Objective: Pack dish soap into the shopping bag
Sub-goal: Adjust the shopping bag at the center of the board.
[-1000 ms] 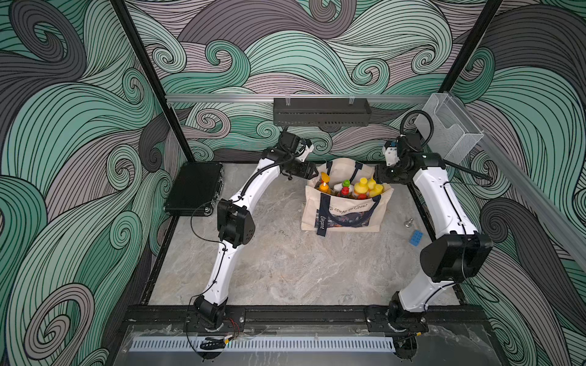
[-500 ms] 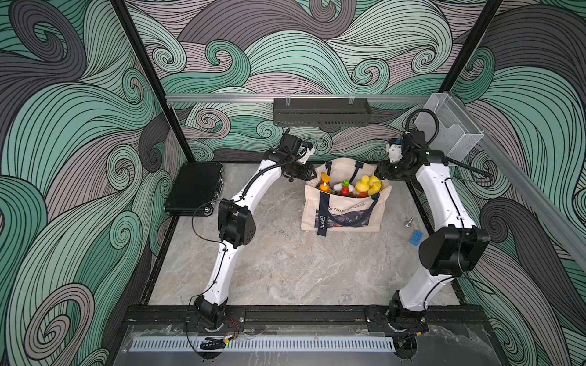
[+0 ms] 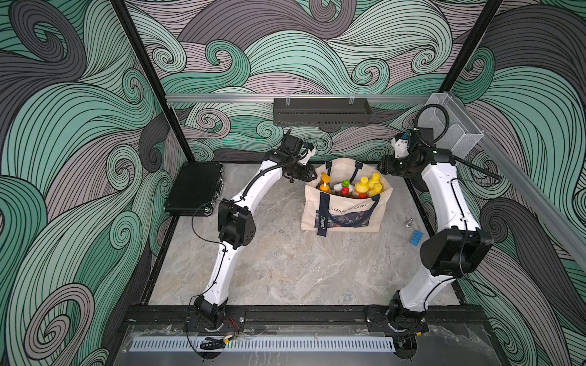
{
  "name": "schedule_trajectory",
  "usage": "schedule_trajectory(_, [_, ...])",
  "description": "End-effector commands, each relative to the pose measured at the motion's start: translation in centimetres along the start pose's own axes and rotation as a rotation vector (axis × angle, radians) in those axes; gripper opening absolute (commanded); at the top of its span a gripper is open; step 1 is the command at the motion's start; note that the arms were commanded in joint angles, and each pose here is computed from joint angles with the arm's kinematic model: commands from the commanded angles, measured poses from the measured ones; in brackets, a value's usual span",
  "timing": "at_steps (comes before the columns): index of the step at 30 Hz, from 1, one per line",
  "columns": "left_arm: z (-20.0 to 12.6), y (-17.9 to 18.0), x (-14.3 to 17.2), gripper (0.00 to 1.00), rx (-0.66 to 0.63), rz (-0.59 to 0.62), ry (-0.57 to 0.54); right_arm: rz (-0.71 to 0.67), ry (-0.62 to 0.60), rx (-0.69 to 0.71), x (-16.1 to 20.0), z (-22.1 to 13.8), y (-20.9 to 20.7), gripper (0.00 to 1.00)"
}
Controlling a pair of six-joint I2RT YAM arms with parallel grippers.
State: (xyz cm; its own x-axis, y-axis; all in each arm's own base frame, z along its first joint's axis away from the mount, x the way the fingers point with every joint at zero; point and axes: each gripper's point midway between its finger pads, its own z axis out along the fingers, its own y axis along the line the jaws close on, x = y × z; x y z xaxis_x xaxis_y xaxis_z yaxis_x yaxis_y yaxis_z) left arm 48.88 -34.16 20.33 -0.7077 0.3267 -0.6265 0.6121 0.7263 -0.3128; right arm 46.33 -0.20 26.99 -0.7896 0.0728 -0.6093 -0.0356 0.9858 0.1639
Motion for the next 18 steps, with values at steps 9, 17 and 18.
schedule_trajectory(9, [-1.9,-2.4,-0.4,0.25,0.009,0.04,-0.009,-0.013,0.112,0.044,1.2,4.3,-1.6,0.58])
schedule_trajectory(17, [-2.9,-3.1,-0.8,0.03,0.002,0.061,-0.026,-0.005,0.133,0.009,1.9,4.2,-1.0,0.0])
schedule_trajectory(18, [-3.0,-3.2,-0.9,0.0,0.001,0.062,-0.028,-0.005,0.134,0.01,2.1,4.0,-1.0,0.0])
